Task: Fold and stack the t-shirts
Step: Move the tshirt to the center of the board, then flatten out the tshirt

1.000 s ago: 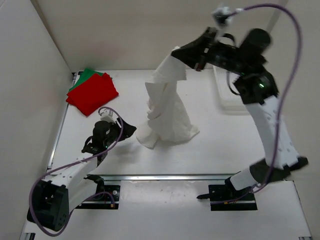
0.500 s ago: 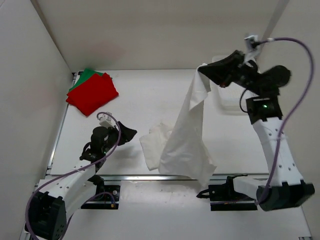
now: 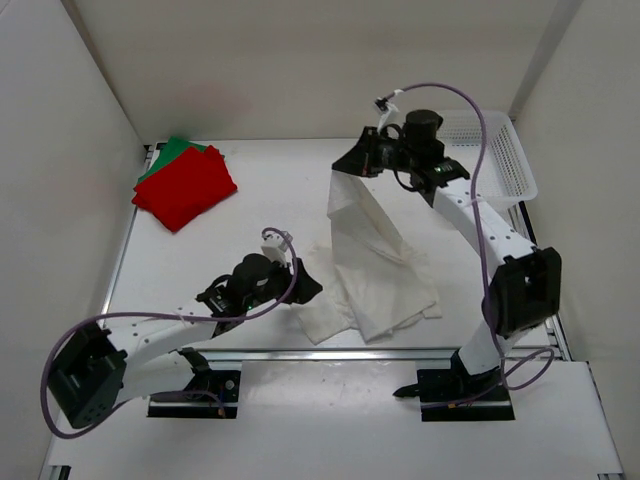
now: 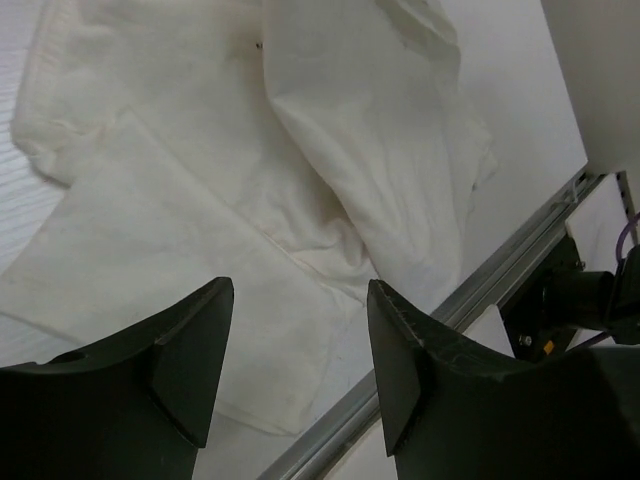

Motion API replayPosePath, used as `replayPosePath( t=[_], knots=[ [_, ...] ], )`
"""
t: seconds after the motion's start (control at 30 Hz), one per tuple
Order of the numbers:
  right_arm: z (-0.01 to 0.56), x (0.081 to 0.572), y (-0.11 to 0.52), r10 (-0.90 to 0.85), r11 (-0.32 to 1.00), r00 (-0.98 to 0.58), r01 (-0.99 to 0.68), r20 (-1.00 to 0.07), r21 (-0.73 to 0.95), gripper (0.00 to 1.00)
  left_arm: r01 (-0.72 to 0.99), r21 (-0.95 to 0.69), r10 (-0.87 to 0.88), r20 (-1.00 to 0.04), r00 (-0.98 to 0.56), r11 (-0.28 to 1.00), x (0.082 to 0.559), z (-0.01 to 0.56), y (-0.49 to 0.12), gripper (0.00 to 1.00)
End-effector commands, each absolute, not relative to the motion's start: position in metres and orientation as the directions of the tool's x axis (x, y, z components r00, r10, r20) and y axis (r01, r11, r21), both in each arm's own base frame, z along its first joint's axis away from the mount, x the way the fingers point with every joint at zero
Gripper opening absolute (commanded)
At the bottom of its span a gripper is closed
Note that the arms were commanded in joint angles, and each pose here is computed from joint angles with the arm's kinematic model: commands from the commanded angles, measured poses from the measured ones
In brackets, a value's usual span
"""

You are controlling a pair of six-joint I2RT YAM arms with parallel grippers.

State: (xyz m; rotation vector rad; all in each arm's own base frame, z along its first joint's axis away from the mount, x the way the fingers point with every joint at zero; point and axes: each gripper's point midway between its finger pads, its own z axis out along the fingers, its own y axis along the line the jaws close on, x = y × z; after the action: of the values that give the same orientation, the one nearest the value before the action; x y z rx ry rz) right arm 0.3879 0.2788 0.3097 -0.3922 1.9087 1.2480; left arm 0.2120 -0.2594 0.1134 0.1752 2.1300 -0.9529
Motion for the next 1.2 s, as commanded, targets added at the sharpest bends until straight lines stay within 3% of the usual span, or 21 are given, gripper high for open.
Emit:
replayPosePath(
  t=[0.0,0.17,0.33,0.37,0.4,0.53,0.6,0.63,0.7,0.73,0.8,0.87,1.0,1.17],
  knots=[
    [0.344,0.413,0.302,0.139,0.508,-0.553,-0.672,-0.821,0.539,0.0,0.424,-0.521,-0.132,-0.732,-0.669,0.741,0.22,0.109,-0.27,0.66],
    [0.348,0.404,0.328,0.113,0.541,-0.498,-0.694,-0.859,0.474,0.0,0.394,-0.55,-0.183,-0.722,-0.667,0.736,0.229,0.104,-0.27,0.75],
    [0.317,0.43,0.34,0.121,0.563,-0.592,-0.62,-0.797,0.546,0.0,0.477,-0.524,-0.097,-0.738,-0.668,0.706,0.219,0.114,-0.315,0.68],
    [0.332,0.432,0.35,0.108,0.544,-0.571,-0.651,-0.814,0.529,0.0,0.468,-0.52,-0.092,-0.733,-0.674,0.715,0.219,0.11,-0.317,0.66],
    [0.298,0.434,0.358,0.046,0.554,-0.649,-0.616,-0.76,0.559,0.02,0.462,-0.521,-0.097,-0.732,-0.674,0.718,0.216,0.11,-0.318,0.62],
    [0.304,0.436,0.362,-0.03,0.576,-0.66,-0.625,-0.75,0.527,0.4,0.422,-0.532,-0.146,-0.73,-0.667,0.734,0.218,0.106,-0.298,0.47],
    [0.299,0.435,0.343,-0.009,0.614,-0.658,-0.598,-0.753,0.515,0.47,0.441,-0.477,-0.079,-0.742,-0.666,0.761,0.213,0.102,-0.303,0.44],
    [0.33,0.433,0.329,0.046,0.629,-0.591,-0.609,-0.805,0.483,0.47,0.473,-0.459,-0.05,-0.755,-0.654,0.752,0.213,0.11,-0.318,0.4],
    [0.31,0.429,0.295,0.112,0.704,-0.558,-0.539,-0.822,0.462,0.44,0.542,-0.397,0.06,-0.765,-0.642,0.741,0.202,0.107,-0.341,0.32],
    [0.341,0.413,0.276,0.161,0.707,-0.493,-0.546,-0.855,0.449,0.42,0.551,-0.375,0.072,-0.776,-0.626,0.746,0.209,0.111,-0.354,0.3],
    [0.308,0.396,0.23,0.253,0.755,-0.49,-0.44,-0.835,0.486,0.4,0.604,-0.298,0.162,-0.792,-0.589,0.74,0.206,0.107,-0.375,0.29],
    [0.314,0.364,0.191,0.334,0.766,-0.429,-0.396,-0.839,0.507,0.35,0.649,-0.242,0.219,-0.809,-0.545,0.721,0.212,0.114,-0.407,0.34],
    [0.255,0.328,0.111,0.419,0.823,-0.434,-0.189,-0.798,0.535,0.32,0.711,-0.024,0.44,-0.771,-0.461,0.702,0.22,0.078,-0.443,0.41],
    [0.218,0.288,0.04,0.526,0.803,-0.387,-0.066,-0.757,0.592,0.3,0.736,0.087,0.521,-0.762,-0.385,0.671,0.237,0.07,-0.503,0.46]
  ],
)
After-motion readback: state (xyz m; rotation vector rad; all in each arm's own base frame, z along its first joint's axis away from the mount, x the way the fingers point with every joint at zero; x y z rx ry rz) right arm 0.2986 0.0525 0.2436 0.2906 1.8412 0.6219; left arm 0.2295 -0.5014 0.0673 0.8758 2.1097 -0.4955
